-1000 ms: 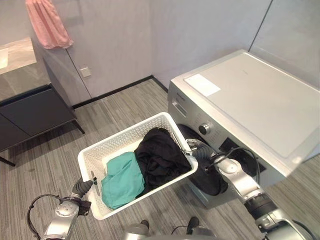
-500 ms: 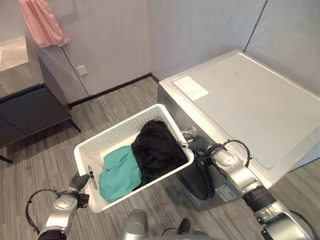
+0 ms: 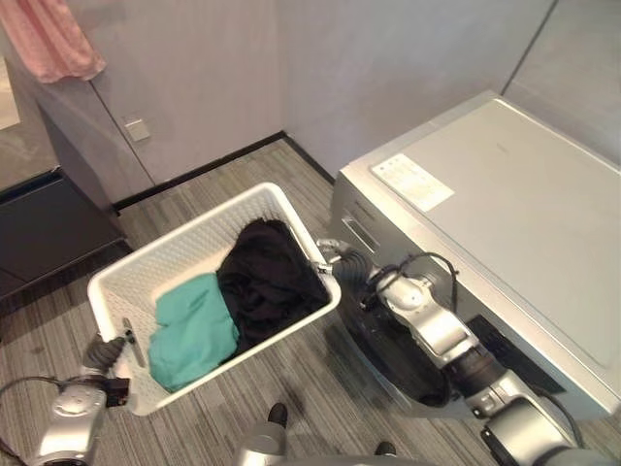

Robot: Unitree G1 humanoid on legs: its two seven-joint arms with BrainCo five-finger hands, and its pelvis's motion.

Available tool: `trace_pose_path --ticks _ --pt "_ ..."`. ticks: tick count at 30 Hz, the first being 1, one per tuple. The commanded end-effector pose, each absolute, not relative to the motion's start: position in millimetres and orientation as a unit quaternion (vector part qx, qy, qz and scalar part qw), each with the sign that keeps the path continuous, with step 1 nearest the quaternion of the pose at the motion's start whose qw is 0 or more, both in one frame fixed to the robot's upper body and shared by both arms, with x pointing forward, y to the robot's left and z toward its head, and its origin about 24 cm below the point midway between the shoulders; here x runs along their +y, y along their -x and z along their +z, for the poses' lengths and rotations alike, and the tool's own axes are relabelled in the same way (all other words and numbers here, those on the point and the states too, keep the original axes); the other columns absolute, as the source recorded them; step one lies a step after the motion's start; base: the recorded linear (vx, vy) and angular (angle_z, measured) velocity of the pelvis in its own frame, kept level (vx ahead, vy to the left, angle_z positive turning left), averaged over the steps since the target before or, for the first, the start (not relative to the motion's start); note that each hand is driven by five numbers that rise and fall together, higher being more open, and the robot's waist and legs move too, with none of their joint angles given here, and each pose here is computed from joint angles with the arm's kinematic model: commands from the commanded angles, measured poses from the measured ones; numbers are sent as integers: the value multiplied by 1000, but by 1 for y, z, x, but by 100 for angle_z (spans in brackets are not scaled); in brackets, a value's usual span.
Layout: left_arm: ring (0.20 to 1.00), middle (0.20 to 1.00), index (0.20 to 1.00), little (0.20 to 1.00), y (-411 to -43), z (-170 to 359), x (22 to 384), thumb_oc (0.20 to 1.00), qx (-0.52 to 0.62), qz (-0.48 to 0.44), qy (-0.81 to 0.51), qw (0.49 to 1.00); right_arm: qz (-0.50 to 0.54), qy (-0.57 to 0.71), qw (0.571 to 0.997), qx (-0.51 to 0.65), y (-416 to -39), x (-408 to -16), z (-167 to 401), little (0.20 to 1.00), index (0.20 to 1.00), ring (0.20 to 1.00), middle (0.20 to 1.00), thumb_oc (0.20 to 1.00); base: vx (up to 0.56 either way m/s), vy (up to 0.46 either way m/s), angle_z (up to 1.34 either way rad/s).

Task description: Grab the laundry basket,head to the washer,open it,put in the laundry and shut it.

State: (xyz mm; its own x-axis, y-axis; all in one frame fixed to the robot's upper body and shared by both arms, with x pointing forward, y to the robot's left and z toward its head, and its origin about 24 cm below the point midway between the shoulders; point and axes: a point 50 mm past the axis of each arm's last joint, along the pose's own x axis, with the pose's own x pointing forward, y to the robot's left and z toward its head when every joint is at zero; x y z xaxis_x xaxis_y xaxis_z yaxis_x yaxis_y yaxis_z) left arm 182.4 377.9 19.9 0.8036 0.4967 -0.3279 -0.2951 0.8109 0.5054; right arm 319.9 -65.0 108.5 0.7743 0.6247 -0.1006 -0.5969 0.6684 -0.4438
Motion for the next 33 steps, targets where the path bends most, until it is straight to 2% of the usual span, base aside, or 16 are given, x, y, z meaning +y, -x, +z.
trace_pose_path --ticks 1,12,18,19,23,24,28,33 --pt "200 200 200 200 -205 69 382 200 133 197 -284 929 404 215 869 -188 -314 -11 179 200 200 200 200 200 -11 1 -37" --pt "200 200 200 200 -251 156 401 200 36 207 -342 916 384 226 866 -227 -338 12 240 200 200 200 200 200 6 -27 -9" --pt "200 200 200 200 -281 201 400 200 -2 203 -359 911 363 231 875 -224 -351 12 260 200 200 200 200 200 19 4 0" --pt "200 200 200 200 -299 233 390 200 -36 192 -365 910 344 237 882 -218 -359 9 269 200 200 200 200 200 34 23 4" --pt "200 200 200 200 -318 258 382 200 -52 189 -367 909 320 244 892 -206 -370 -2 276 200 200 200 200 200 36 28 -12" --pt "200 200 200 200 -334 278 373 200 -54 186 -375 907 304 266 895 -189 -379 -10 280 200 200 200 200 200 22 27 -19" --pt "200 200 200 200 -359 312 352 200 -57 187 -379 905 243 300 911 -144 -400 -41 288 200 200 200 200 200 26 23 -13" --pt "200 200 200 200 -374 326 333 200 -44 186 -399 897 205 339 911 -118 -410 -61 293 200 200 200 200 200 11 2 -8"
